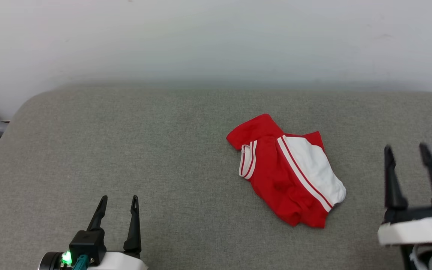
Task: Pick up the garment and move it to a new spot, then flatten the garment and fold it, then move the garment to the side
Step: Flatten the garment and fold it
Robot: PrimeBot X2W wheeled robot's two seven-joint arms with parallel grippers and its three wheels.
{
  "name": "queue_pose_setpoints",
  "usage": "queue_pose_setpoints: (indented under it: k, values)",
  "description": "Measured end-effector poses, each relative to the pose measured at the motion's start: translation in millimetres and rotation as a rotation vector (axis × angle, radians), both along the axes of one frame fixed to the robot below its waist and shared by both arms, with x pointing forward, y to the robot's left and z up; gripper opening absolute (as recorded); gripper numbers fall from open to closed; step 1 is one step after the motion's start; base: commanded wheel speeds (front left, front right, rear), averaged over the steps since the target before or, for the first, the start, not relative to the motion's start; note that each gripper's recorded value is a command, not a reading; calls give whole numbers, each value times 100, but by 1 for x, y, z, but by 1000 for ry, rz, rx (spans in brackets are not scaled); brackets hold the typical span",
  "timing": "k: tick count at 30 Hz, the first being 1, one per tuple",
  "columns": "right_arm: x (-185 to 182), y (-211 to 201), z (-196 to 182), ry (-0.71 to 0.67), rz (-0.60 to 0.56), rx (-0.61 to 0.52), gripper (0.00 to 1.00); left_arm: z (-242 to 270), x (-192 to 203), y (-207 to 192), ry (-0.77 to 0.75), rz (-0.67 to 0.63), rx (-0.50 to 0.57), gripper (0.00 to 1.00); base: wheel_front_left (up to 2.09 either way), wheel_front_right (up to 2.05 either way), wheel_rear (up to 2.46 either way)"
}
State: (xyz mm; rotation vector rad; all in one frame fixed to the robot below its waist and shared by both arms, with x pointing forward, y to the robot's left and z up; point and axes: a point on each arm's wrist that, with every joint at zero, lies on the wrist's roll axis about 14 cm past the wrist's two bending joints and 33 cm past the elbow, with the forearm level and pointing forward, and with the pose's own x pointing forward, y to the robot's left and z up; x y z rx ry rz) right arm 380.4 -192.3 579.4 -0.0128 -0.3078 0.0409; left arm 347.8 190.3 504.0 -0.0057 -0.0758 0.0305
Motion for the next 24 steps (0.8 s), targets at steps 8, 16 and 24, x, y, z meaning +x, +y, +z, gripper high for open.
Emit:
queue_pose_setpoints:
  k: [8,16,24]
  values:
    - [45,6,78,-214,75,-146,100,-1,13,-2,5,-3,-1,100,0,0,0]
    - [98,36,61,-43,251,-290,100,-6,24,-1,18,-1,-3,100,0,0,0]
    - [119,48,-29,477,384,-447,100,-9,35,-2,25,-2,-2,100,0,0,0]
